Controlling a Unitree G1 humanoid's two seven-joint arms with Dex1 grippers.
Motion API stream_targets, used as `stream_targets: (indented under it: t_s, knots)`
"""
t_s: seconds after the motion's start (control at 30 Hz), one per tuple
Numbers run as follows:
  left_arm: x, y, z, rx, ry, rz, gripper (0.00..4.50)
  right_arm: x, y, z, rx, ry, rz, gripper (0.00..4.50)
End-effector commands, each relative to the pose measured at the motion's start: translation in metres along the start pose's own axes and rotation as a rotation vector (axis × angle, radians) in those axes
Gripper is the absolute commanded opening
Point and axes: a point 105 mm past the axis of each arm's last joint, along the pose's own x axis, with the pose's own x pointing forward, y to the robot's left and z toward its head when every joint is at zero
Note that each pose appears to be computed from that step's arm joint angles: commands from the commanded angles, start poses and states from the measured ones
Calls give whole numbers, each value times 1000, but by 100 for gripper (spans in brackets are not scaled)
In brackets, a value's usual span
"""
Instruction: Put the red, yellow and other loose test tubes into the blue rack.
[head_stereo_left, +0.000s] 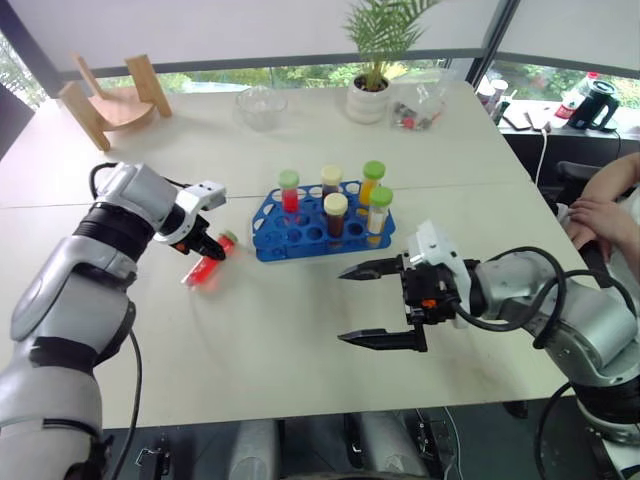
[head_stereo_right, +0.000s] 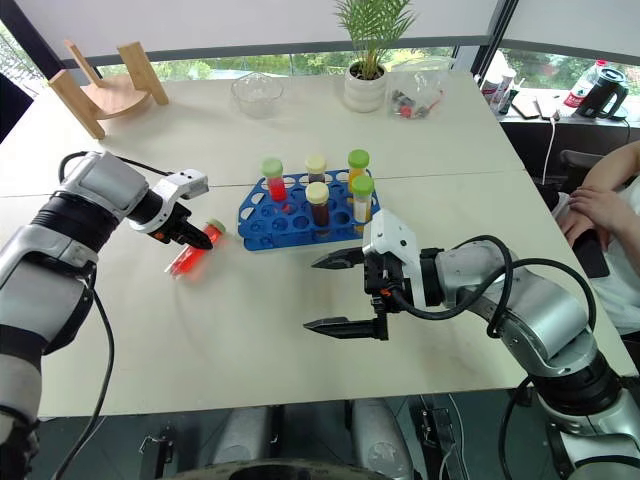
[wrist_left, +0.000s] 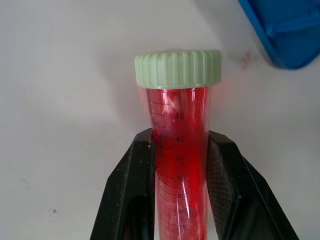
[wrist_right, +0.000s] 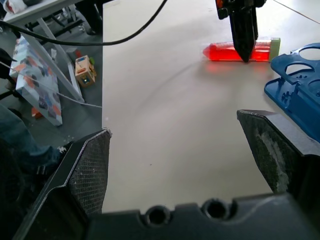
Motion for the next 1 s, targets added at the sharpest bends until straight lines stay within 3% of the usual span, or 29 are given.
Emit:
stream_targets:
  t_s: [0.03,0.17,0.27,0.4,0.57,1.0]
  knots:
    - [-65,15,47,233,-534,24,82,-21,-9,8,-16,-20,-91,450]
    - [-128,-24,62,311,-983,-152,82,-35,-18,6,35,-16,-182,450]
    - [-119,-51,72,287,-1121,-174,82,-42,-23,2,72,-2,-209,450]
    - [-87,-89,70,356,-1200,-193,82,-46,-38,9,107,-35,-237,450]
    - [-47,-112,68,331,-1247,-224,82,-46,-46,10,134,-26,-231,450]
    - [13,-111,62,328,-1189,-227,82,-49,-49,10,147,-13,-268,450]
